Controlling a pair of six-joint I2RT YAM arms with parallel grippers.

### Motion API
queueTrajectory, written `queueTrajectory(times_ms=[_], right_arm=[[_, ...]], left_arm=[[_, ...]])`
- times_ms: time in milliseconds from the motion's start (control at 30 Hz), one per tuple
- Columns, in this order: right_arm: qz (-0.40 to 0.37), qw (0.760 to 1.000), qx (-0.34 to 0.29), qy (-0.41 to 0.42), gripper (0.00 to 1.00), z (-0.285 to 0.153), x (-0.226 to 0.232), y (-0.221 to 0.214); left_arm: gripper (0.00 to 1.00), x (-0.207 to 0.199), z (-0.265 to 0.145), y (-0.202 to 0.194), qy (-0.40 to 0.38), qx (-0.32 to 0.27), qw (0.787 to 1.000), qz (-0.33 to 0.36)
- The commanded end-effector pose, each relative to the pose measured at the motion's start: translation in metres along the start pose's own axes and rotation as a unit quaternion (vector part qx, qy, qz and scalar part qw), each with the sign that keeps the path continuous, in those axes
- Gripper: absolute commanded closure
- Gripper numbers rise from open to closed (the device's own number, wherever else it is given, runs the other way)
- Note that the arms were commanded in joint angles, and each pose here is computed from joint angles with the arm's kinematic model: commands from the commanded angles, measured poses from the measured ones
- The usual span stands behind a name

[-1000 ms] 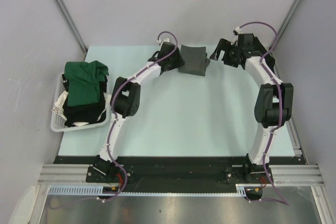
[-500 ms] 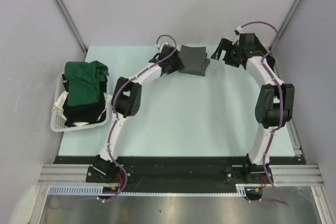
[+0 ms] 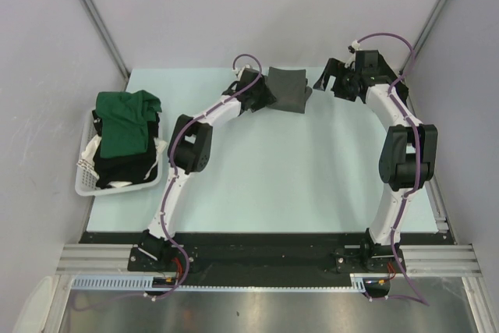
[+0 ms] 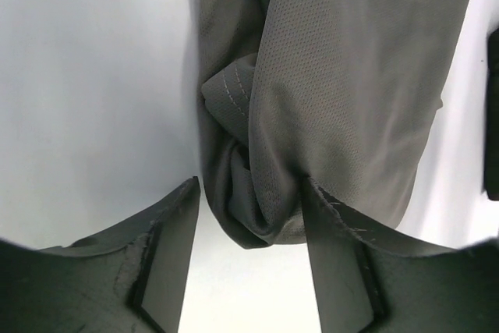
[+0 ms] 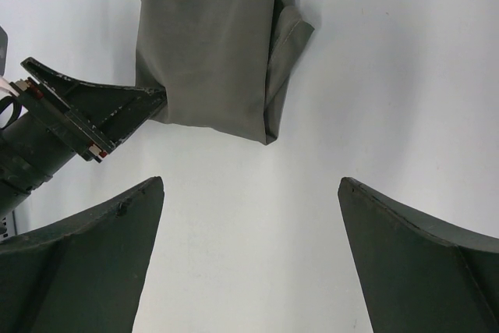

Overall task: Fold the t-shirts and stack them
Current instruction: Put the neatly folded tshirt into the corner of the board with both arms

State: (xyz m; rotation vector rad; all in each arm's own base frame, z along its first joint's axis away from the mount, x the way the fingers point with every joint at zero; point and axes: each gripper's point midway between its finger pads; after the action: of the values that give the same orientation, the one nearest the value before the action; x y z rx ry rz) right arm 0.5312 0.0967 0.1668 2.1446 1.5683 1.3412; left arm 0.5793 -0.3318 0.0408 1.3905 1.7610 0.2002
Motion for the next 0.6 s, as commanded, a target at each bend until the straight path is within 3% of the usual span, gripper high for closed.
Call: queueTrajectory(times_ms=[0,400,567], right_arm=[[-0.015,0.999,-0.028,0.011,0.00,-0.0193,0.0117,0.0176],[-0.011,1.000,-0.026,0.013,0.00,-0.0174,0.0100,0.0177],[-0.008,1.000,-0.025,0.014,0.00,-0.0162,0.0101,0.0173]], left_arm=[[0.42,-0.0111,0.0058,-0.0003,-0.023,0.003,1.000,-0.016],[0.62,-0.0082,0.0083,-0.0044,-0.019,0.008,1.000,-0.020],[0.80,-0.0062,0.0078,-0.0074,-0.016,0.014,1.000,-0.019]])
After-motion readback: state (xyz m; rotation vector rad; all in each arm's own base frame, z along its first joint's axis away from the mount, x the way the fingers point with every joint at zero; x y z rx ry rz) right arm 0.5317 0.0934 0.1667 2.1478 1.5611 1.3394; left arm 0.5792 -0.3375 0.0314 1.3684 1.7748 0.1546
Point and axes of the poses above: each gripper's point midway between its finger pads, its own z axis out along the fingers, its own x axis along the line the jaws close on, y = z × x, and after that the axes turned 8 degrees about z, right-handed
